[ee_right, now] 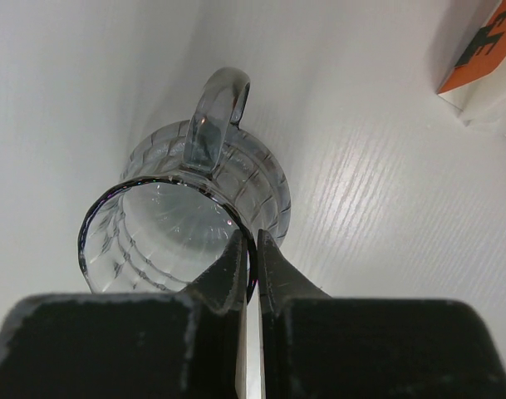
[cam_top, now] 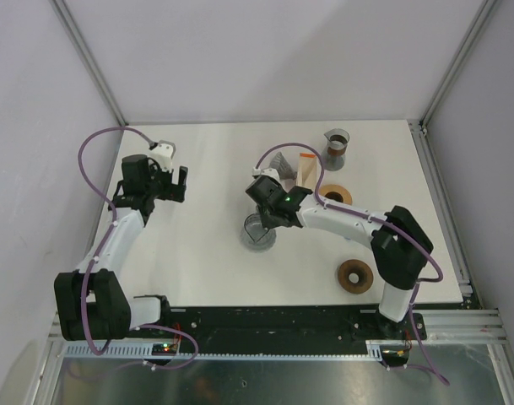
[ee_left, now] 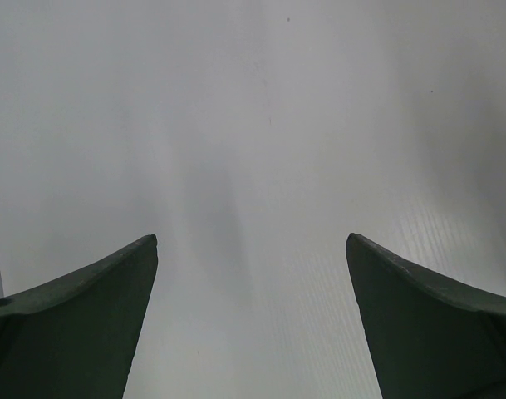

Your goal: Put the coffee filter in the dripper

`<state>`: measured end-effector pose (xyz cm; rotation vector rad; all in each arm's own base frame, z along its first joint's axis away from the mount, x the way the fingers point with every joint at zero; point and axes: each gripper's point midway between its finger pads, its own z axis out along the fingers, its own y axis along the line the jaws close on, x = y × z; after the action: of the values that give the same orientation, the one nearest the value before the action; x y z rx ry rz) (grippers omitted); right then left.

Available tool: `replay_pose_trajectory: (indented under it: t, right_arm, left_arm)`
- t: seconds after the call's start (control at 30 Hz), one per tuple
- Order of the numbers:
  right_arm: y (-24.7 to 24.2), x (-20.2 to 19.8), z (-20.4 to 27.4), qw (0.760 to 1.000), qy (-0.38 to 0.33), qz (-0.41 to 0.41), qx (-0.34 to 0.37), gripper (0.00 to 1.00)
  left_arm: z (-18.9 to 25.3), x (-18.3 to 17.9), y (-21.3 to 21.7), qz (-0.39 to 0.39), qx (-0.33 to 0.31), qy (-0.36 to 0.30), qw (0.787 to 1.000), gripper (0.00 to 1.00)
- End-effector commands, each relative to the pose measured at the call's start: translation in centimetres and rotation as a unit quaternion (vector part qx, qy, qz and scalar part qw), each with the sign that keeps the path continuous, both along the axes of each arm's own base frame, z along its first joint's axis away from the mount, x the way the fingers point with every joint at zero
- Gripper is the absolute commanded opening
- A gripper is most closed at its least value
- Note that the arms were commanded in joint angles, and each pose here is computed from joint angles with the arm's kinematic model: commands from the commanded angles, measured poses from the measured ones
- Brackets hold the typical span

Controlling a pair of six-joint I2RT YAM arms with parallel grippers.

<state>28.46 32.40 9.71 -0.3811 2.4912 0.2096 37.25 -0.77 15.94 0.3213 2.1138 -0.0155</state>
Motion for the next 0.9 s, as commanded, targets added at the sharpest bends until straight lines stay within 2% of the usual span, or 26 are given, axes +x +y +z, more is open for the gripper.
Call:
replay_pose_trajectory:
  t: [0.0, 0.13, 0.37, 0.47, 0.63, 0.73, 0.87]
  right_arm:
    - [1.2, 0.2, -0.2, 1.000, 0.003, -0.004, 0.025, 0.05]
    - [1.4, -0.2, 0.3, 0.999, 0.009, 0.010, 0.032, 0.28]
    - [0.3, -0.4, 5.4, 0.997, -0.026, 0.025, 0.061, 0.56]
    - [-2.4, -0.5, 7.9, 0.998, -0.045, 0.006, 0.052, 0.63]
    - [-9.6, -2.0, 9.8, 0.996, -0.059, -0.067, -0.008, 0.70]
    - [-14.6, -3.3, 8.5, 0.990, -0.044, -0.128, -0.032, 0.74]
    - [-19.7, -5.4, 6.4, 0.980, -0.022, -0.198, -0.023, 0.84]
  left_arm:
    - [1.8, 0.5, 0.3, -0.003, 0.015, -0.026, 1.000, 1.00]
    - [1.8, 0.6, 0.4, -0.002, 0.018, -0.026, 0.999, 1.00]
    - [1.6, 0.5, 0.4, -0.004, 0.019, -0.024, 1.000, 1.00]
    - [1.4, 0.5, 0.3, -0.006, 0.017, -0.022, 1.000, 1.00]
    - [1.0, 0.6, 0.1, -0.010, 0.013, -0.016, 1.000, 1.00]
    - [0.8, 0.6, 0.1, -0.012, 0.011, -0.013, 1.000, 1.00]
    - [0.6, 0.5, -0.1, -0.014, 0.009, -0.011, 1.000, 1.00]
